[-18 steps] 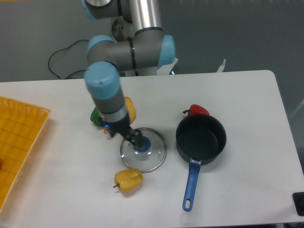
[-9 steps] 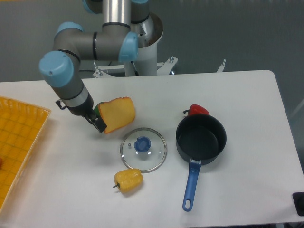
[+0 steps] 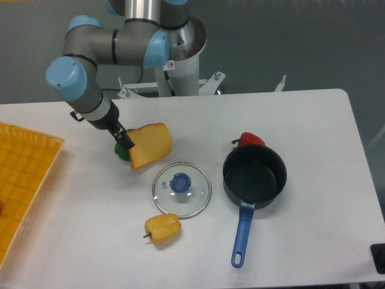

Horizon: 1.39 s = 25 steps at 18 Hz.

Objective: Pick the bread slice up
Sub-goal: 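Lower the gripper onto the edge of the bread slice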

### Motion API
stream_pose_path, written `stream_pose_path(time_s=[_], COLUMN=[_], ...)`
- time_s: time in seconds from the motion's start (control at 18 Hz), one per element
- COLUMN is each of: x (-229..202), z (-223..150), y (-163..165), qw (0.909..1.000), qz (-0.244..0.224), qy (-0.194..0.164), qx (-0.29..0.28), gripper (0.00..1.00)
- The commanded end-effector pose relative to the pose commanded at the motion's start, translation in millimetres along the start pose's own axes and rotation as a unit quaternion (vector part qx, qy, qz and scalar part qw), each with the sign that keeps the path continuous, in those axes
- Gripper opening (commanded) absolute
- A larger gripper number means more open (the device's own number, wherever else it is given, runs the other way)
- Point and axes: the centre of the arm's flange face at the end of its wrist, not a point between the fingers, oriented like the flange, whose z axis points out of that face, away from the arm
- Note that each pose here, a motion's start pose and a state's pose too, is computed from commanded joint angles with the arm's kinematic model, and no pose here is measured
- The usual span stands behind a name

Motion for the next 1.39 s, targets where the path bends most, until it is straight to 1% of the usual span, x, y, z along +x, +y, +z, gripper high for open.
stream_pose_path(time_s=[0.17, 0.39, 0.89, 1.11, 1.28, 1.39], x=[-7, -6, -7, -9, -14, -16], z=[6, 13, 17, 21, 20, 21], y=[8, 10, 5, 2, -2, -4], qw=[0.9999, 0.9998, 0.9996, 0.9993, 0.999, 0.9991], qz=[-0.008, -0.008, -0.016, -0.025, -0.033, -0.032], qy=[0.001, 0.003, 0.002, 0.005, 0.003, 0.004], qx=[-0.01, -0.02, -0.025, -0.029, -0.028, -0.029], gripper=[1.0, 1.0, 0.99, 0.96, 0.72, 0.64])
